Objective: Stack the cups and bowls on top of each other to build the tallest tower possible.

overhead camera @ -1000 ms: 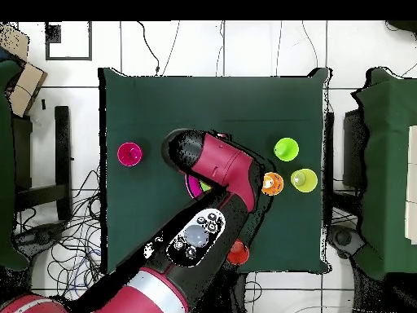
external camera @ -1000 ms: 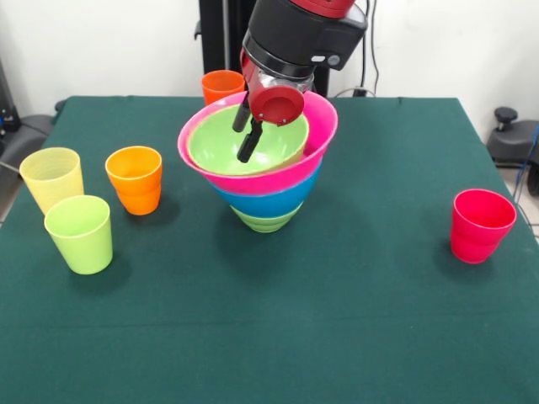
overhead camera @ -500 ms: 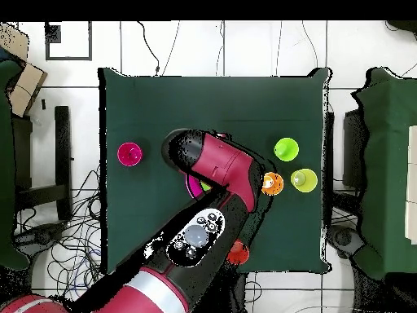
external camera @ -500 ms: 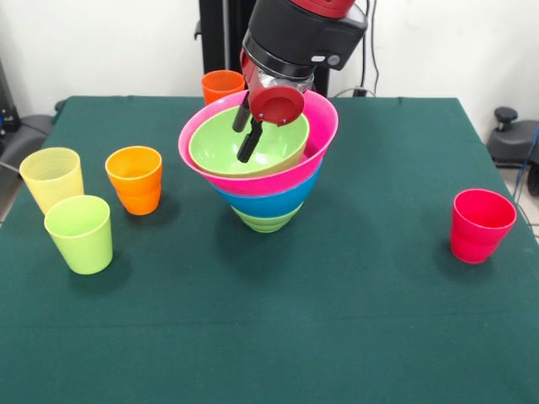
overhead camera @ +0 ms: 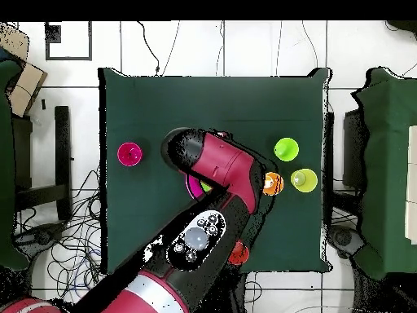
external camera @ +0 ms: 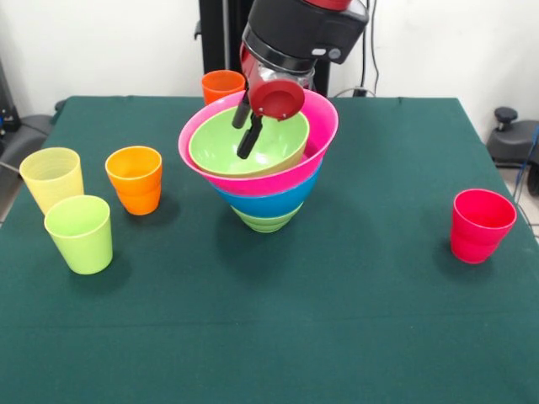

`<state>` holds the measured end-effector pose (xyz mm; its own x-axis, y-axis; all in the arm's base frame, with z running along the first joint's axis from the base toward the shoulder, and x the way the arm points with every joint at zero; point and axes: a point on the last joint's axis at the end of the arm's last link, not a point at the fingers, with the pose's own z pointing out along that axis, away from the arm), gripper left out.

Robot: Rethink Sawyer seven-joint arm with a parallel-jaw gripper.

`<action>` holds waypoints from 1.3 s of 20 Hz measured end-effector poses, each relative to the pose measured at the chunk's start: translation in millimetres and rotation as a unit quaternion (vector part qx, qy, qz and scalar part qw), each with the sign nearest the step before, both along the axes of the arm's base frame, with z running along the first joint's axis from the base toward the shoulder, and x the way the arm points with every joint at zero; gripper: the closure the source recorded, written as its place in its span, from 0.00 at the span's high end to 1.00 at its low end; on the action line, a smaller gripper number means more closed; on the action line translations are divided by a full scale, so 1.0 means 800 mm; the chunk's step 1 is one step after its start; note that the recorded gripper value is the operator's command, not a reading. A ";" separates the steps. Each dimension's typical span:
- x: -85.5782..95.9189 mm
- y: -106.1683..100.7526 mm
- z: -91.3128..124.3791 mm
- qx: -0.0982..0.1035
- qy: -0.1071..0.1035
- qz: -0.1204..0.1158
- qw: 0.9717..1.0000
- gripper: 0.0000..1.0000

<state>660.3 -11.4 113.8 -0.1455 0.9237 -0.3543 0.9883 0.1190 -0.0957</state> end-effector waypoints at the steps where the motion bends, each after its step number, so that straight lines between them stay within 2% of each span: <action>1: 0.000 -0.001 0.004 -0.001 -0.001 -0.001 1.000 1.00; 7: 0.000 -0.008 0.027 0.000 0.001 -0.011 1.000 1.00; 11: 0.000 -0.014 0.047 0.009 0.007 -0.023 1.000 1.00; 12: 0.000 -0.021 0.059 0.013 0.008 -0.031 0.999 1.00; 17: 0.002 -0.040 0.076 0.018 0.002 -0.045 0.999 1.00; 26: 0.004 -0.101 0.104 0.021 -0.018 -0.081 0.996 1.00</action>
<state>663.5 -92.0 196.8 0.0188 0.9481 -0.3173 0.9976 -0.0391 -0.0577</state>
